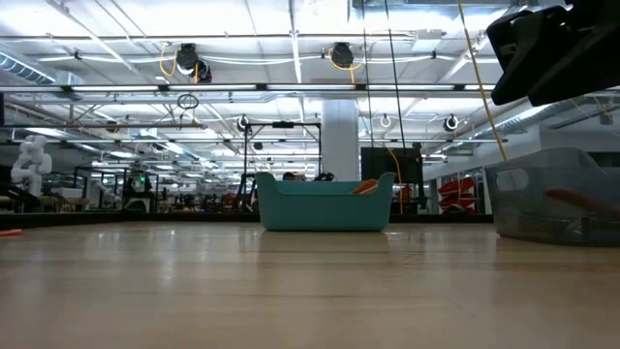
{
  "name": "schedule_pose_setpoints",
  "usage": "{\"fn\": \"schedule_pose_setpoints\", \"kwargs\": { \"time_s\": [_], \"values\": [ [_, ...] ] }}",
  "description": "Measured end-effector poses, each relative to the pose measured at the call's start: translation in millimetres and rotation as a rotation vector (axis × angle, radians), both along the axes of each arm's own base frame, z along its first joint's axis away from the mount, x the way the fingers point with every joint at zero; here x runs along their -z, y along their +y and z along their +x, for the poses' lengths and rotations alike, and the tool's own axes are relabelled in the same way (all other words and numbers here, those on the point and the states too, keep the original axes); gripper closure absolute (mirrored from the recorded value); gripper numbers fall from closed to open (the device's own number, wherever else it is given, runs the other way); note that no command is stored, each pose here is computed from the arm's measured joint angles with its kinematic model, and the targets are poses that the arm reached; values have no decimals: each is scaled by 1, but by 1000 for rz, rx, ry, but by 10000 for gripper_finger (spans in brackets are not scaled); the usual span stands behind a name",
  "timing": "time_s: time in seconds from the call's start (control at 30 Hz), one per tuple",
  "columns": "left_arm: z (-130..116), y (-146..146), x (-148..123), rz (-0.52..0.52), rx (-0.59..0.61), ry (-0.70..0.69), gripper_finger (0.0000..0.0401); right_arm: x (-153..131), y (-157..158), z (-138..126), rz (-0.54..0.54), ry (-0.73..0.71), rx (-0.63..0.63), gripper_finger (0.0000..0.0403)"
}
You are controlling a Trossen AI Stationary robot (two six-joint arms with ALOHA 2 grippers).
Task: Sort silverware by color (type)
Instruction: Put the orange fork into the blue bin
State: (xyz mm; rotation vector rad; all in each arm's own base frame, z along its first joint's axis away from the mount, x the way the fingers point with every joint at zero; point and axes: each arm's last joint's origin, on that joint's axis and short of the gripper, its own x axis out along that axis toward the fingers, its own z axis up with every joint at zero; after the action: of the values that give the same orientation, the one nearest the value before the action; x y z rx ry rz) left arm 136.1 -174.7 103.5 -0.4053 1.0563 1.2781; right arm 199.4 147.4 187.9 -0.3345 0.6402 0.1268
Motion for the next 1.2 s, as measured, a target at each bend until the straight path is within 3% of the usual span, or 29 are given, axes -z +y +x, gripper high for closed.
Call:
{"fn": "schedule_pose_setpoints", "kwargs": {
  "time_s": [0.3, 0.87, 1.2],
  "values": [
    [3, -2, 2, -12, 74, -18, 390, 0, 0, 0, -8, 0, -5, 264],
    [27, -28, -29, 14, 188, -152, 393, -1, 1, 1, 11, -14, 0, 264],
    [48, -42, -51, 117, 383, -323, 394, -12, 6, 8, 115, -131, 6, 264]
  ]
}}
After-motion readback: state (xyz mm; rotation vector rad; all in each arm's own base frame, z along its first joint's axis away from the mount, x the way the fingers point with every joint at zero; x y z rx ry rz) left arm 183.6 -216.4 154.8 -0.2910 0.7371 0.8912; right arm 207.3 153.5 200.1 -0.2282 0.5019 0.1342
